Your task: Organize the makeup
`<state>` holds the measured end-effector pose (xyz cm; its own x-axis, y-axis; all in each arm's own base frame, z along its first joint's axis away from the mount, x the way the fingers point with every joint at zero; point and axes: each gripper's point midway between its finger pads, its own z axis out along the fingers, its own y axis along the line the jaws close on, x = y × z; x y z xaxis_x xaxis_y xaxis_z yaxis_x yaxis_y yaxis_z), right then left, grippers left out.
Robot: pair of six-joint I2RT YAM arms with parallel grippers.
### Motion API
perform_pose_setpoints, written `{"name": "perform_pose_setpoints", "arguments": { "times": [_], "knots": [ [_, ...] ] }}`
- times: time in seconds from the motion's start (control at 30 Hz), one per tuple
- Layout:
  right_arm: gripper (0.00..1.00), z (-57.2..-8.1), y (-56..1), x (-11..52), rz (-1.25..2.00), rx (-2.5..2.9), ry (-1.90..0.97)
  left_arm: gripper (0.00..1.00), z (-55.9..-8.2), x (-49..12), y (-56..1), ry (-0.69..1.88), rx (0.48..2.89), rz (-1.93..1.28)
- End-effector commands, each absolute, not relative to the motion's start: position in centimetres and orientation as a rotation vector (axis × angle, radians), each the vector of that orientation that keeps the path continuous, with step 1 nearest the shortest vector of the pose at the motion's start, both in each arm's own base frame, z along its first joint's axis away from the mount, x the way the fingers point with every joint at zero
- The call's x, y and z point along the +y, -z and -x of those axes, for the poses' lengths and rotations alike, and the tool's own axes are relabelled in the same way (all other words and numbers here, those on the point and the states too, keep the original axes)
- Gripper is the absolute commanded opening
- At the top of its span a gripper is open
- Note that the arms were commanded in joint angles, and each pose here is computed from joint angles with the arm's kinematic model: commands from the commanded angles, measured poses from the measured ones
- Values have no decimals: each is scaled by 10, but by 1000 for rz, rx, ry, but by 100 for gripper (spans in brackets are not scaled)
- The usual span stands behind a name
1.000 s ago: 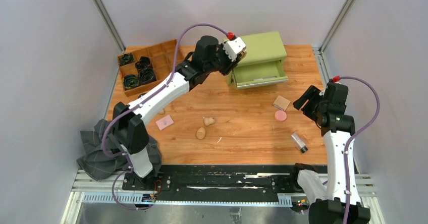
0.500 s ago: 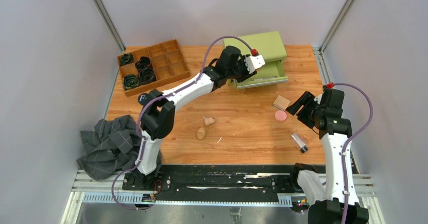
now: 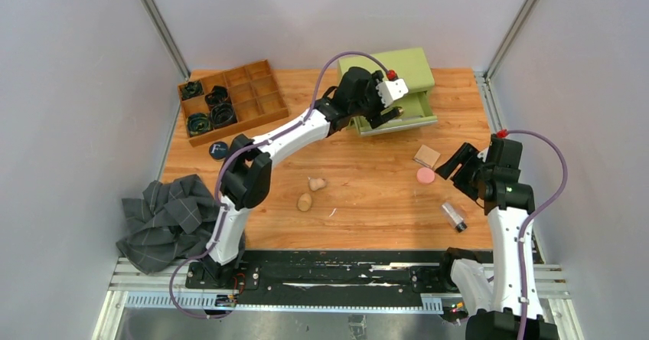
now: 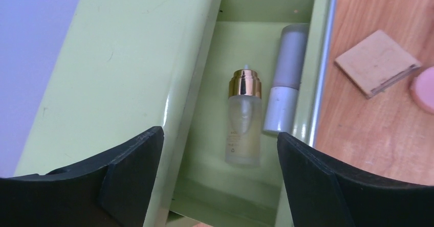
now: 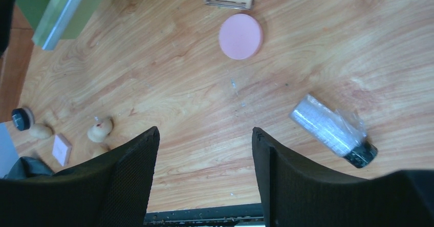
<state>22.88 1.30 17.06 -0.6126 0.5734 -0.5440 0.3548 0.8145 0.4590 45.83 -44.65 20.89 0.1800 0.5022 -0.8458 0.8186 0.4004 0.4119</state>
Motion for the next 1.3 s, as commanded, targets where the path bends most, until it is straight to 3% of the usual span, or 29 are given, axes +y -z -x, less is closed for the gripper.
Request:
{"name": "perform_pose_setpoints", "arguments": {
  "times": [0.0,0.13,0.23,0.6,0.77,0.97,1.27],
  "knots": [
    [66,-213,-166,-15,-799,2302,-196,86,-411,-441,-311,456,1357,-1164],
    [67,-193,-156,-37,-967,2304,-24,85,-365,-410,-347,576,1373,-1063],
    [75,-182,-145,-38,-1054,2314,6,86,-340,-378,-342,599,1463,-985],
    [78,-187,-109,-24,-1217,2452,-64,97,-289,-247,-198,326,2137,-523],
    [79,-194,-104,-44,-1106,2563,102,98,-260,-247,-179,484,2154,-496],
    [80,-186,-89,-35,-1149,2645,81,98,-259,-235,-173,398,2166,-545],
    [79,-169,-79,-12,-1796,2332,-69,99,-259,-229,-181,357,2150,-586]
  ]
}}
